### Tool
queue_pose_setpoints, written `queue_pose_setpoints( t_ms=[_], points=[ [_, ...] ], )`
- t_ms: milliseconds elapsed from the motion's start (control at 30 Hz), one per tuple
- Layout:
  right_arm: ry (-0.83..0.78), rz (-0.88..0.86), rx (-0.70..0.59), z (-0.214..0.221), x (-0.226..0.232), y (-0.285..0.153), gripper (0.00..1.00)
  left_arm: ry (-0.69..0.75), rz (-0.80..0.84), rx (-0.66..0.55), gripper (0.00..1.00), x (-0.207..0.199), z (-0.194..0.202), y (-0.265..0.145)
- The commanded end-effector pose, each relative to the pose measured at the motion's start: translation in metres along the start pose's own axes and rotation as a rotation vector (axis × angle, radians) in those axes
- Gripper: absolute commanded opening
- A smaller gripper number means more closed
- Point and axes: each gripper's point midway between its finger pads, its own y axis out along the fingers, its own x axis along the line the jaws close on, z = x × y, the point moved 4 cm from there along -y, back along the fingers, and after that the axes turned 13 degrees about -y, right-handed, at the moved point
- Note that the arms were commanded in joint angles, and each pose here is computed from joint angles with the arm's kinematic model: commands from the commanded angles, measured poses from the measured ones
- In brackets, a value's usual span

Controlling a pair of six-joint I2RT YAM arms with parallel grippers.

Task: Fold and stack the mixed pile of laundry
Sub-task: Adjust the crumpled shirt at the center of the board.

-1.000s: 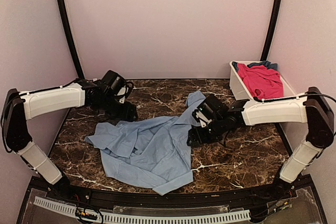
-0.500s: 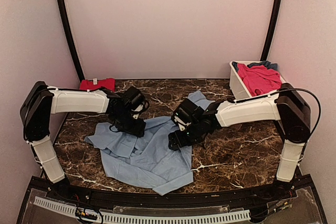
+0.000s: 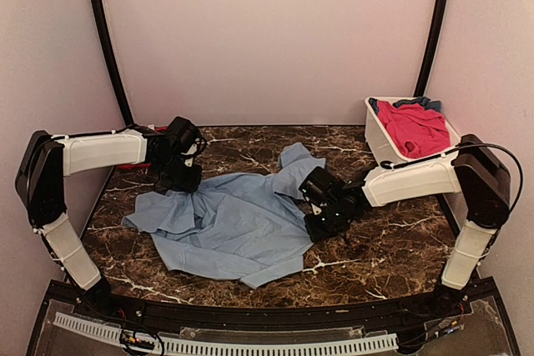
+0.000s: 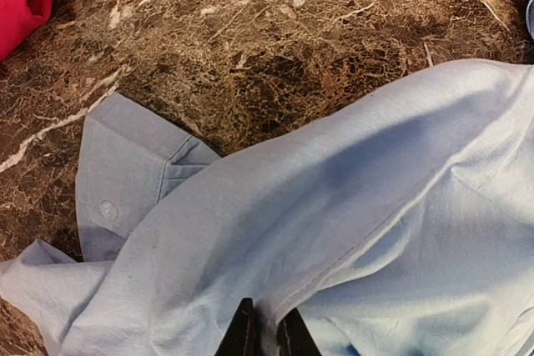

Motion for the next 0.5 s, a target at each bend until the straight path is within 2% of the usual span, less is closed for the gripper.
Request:
queue_pose_setpoints(
  t_ms=[0,233,467],
  points=[
    [0.075,0.037,-0.017,0.012,-0.028,-0.016,0.0,0.021,0.012,0.007,0.09,0.005,-0.001,-0.02],
    [0.161,0.033,-0.07,0.024,-0.053,-0.048,0.0,0.052,0.043,0.045,0.12,0.002,0.002,-0.028],
    [0.223,0.053,-0.056,0.052,-0.079,-0.064,0.0,0.136,-0.024,0.108,0.11,0.019,0.017,-0.029]
  ],
)
